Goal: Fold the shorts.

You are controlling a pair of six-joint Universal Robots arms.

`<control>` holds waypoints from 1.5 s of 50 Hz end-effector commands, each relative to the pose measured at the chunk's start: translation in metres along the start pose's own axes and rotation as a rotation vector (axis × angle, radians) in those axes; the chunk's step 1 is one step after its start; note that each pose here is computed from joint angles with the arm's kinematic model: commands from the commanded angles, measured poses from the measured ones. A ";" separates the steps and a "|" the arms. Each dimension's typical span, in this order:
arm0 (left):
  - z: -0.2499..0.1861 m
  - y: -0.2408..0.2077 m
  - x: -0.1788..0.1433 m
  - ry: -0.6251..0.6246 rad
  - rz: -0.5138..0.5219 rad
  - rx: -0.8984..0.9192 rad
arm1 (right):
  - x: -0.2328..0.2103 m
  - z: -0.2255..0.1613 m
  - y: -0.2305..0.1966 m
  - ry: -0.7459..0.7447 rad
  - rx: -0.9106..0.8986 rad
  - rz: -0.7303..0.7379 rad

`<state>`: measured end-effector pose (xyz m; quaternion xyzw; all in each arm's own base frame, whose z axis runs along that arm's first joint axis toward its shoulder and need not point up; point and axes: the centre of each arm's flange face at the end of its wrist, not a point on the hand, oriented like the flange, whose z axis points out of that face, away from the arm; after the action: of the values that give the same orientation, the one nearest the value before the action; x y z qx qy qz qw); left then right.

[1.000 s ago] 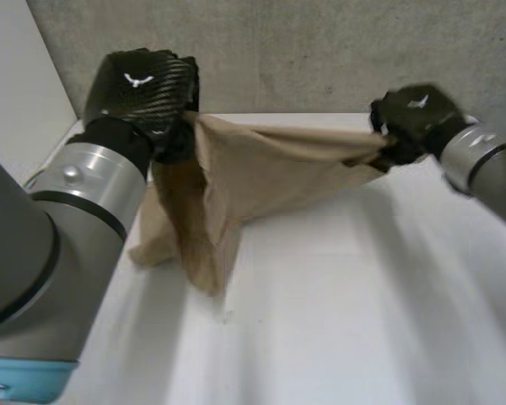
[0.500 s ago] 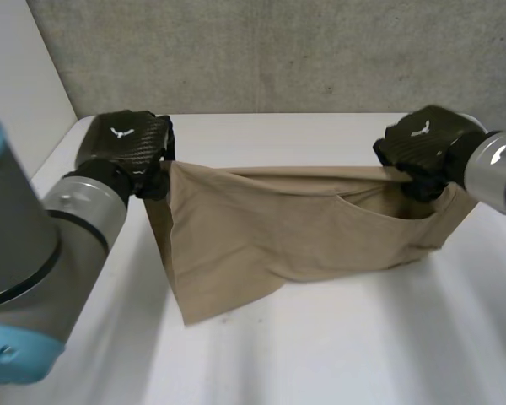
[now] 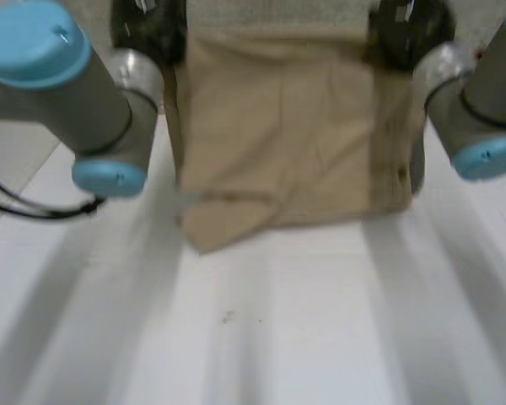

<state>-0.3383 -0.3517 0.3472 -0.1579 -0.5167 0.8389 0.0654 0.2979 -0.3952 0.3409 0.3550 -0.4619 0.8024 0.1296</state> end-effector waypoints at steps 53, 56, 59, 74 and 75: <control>0.009 0.104 -0.033 -0.077 0.073 -0.128 | -0.104 0.003 0.041 -0.133 -0.042 0.088; 0.016 0.124 -0.039 -0.097 0.092 -0.148 | -0.119 0.010 0.055 -0.115 -0.014 0.085; 0.016 0.128 -0.038 -0.097 0.102 -0.160 | -0.122 0.010 0.058 -0.116 -0.011 0.091; -0.043 0.081 -0.020 -0.011 0.099 -0.299 | -0.075 -0.040 0.027 -0.288 -0.242 0.115; -0.057 0.072 -0.018 0.007 0.095 -0.319 | -0.071 -0.044 0.027 -0.295 -0.261 0.116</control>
<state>-0.3076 -0.3897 0.2522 -0.1735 -0.6109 0.7725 -0.0067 0.3383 -0.3927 0.2446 0.4028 -0.5484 0.7301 0.0626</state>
